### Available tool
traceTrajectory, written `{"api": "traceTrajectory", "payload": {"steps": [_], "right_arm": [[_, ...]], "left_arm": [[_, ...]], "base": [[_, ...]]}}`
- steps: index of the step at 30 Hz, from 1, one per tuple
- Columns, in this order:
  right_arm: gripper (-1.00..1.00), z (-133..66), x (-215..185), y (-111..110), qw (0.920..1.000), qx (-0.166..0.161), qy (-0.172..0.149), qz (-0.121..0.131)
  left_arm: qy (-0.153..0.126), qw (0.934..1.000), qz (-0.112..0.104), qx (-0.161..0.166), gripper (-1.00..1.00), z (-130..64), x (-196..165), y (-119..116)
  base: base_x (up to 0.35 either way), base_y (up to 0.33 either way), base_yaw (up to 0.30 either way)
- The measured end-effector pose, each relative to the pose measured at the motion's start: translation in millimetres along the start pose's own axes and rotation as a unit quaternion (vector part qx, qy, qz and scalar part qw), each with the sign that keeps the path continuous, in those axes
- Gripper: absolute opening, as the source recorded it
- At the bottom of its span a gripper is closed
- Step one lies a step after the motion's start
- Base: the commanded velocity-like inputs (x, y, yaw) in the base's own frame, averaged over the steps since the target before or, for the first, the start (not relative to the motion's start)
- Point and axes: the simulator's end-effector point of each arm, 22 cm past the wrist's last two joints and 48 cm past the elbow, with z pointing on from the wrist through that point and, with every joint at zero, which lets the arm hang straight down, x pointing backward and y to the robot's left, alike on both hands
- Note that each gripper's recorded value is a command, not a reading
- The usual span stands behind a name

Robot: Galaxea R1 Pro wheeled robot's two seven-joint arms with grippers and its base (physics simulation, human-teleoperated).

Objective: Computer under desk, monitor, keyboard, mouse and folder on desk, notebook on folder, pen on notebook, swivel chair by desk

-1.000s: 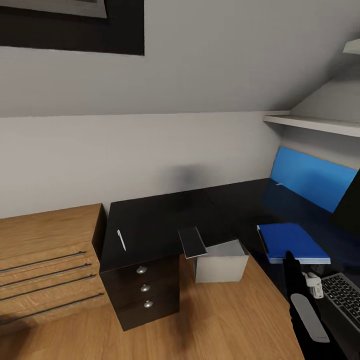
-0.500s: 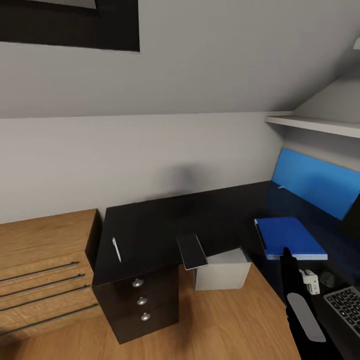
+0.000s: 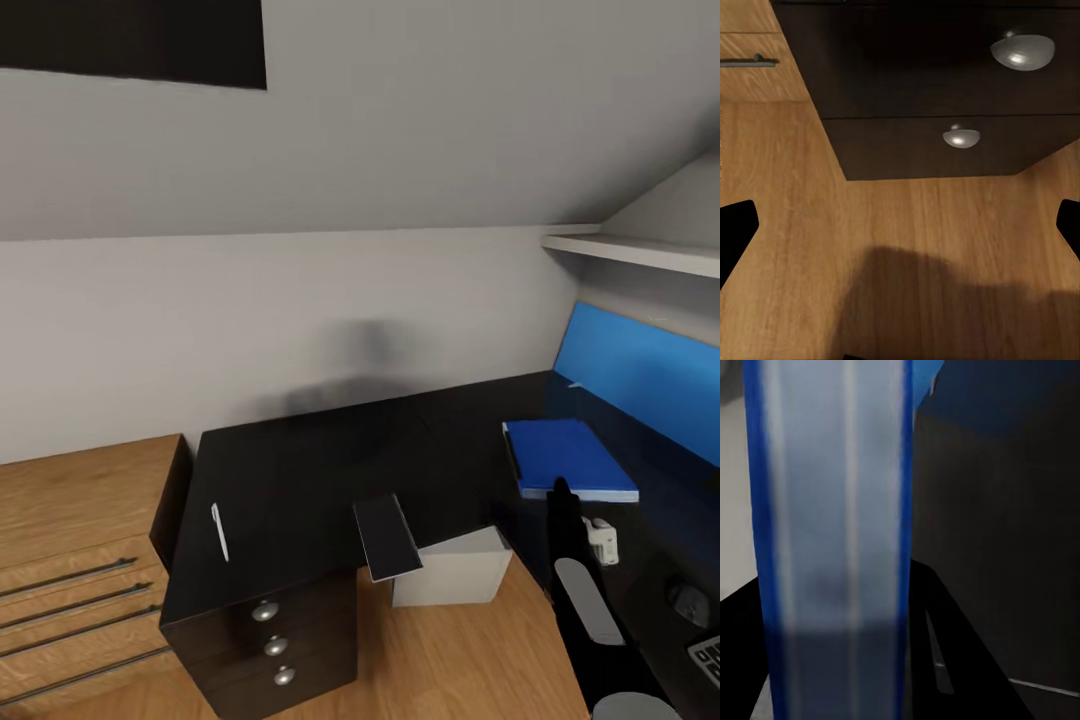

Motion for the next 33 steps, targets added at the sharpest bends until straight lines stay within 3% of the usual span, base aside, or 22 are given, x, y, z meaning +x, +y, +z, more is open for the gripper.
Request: {"api": "traceTrajectory", "payload": {"steps": [5, 8, 11, 14, 23, 27, 28, 29, 33], "right_arm": [[-1.0, 36.4, -10.2, 19.4, 0.9992, 0.013, -0.037, 0.006], [-1.0, 66.9, -26.5, 14.0, 0.9965, 0.052, -0.065, -0.002], [-1.0, 71.3, -22.2, -10.9, 0.9939, 0.091, -0.062, -0.009], [-1.0, 71.0, -20.6, -19.1, 0.9928, 0.103, -0.061, -0.009], [-1.0, 70.3, -18.3, -46.4, 0.9886, 0.13, -0.069, 0.033], [-1.0, 73.2, -17.8, -44.4, 0.9906, 0.114, -0.07, 0.03], [-1.0, 74.6, -17.5, -40.0, 0.9921, 0.1, -0.071, 0.028], [-1.0, 76.6, -16.3, -26.5, 0.9956, 0.06, -0.07, 0.021], [-1.0, 75.2, -9.9, -17.9, 0.9978, 0.0, -0.065, 0.015]], "left_arm": [[0.0, 1.0, -0.001, -0.001, 1.0, 0.1, -0.2, 2.3], [0.016, 0.9999, -0.001, -0.005, 1.0, -1.9, 13.6, 7.5], [0.038, 0.9992, 0.002, -0.01, 1.0, -5.4, 32.9, 18.3], [0.043, 0.999, 0.002, -0.012, 1.0, -6.5, 37.5, 21.3], [0.043, 0.9988, -0.013, -0.02, 1.0, 2.1, 43.1, 29.8], [0.041, 0.9988, -0.013, -0.022, 1.0, 6.7, 45.1, 31.5], [0.041, 0.9988, -0.013, -0.022, 1.0, 7.9, 45.7, 31.6], [0.041, 0.9988, -0.013, -0.022, 1.0, 9.0, 46.0, 32.0], [0.04, 0.9989, -0.013, -0.022, 1.0, 13.7, 48.6, 32.2]], "base": [[0.01, 0.0, 0.0], [0.001, 0.0, 0.0], [0.0, 0.0, 0.0], [0.0, 0.0, 0.0], [0.0, 0.0, 0.0], [0.0, 0.0, 0.0], [0.0, 0.0, 0.0], [0.0, 0.0, 0.0], [0.0, 0.0, 0.0]]}}
